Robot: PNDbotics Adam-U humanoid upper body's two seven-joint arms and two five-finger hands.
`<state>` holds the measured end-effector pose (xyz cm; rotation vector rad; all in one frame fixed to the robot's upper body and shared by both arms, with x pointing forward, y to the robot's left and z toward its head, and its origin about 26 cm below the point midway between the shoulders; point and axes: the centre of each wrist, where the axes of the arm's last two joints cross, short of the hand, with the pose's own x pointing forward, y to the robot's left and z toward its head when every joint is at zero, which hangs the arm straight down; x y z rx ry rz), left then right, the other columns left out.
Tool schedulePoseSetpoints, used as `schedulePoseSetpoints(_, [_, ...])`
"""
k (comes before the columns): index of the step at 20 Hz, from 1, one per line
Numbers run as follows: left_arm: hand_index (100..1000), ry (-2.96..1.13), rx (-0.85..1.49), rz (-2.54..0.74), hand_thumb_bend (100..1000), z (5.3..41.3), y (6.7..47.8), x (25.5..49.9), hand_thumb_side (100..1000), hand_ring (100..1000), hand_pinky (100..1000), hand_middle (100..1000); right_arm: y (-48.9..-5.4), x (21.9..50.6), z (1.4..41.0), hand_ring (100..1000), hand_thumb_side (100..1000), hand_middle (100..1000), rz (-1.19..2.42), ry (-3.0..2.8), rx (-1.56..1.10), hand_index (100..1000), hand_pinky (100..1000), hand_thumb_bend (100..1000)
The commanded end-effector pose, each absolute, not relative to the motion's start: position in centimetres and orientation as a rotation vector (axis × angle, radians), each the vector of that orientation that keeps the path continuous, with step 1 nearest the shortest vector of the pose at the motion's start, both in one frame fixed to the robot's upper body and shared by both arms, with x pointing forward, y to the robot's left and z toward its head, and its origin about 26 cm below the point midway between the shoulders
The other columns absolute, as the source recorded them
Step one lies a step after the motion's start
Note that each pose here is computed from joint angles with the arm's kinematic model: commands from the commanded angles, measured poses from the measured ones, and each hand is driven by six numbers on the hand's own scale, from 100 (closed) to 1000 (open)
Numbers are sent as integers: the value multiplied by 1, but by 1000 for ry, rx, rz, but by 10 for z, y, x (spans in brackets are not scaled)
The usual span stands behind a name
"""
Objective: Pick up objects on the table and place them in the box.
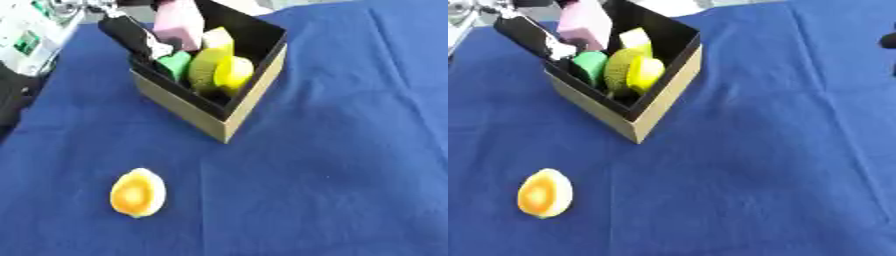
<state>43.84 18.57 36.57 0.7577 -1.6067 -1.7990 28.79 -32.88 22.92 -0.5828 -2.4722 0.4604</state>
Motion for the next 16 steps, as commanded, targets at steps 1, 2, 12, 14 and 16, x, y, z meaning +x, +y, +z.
schedulePoseSetpoints(1, [846, -1602, 809, -1814, 163, 373, 187, 440, 409, 819, 876, 780, -329, 286, 240, 742, 665, 655, 466, -2507, -585, 788, 835, 100])
schedulePoseSetpoints(2, [864, -1595, 812, -1818, 204, 372, 188, 442, 466, 829, 881, 796, -329, 286, 240, 741, 666, 655, 464, -2509, -583, 784, 835, 100])
schedulePoseSetpoints(12, [915, -1577, 844, -1825, 326, 372, 191, 445, 538, 868, 896, 855, -328, 287, 239, 739, 669, 652, 435, -2504, -569, 776, 834, 100])
schedulePoseSetpoints(14, [916, -1582, 839, -1826, 336, 373, 191, 443, 519, 870, 895, 857, -328, 286, 238, 738, 669, 652, 430, -2502, -568, 775, 834, 100])
schedulePoseSetpoints(16, [907, -1590, 832, -1831, 329, 374, 190, 441, 507, 863, 891, 847, -328, 286, 238, 738, 669, 652, 425, -2498, -565, 775, 834, 100])
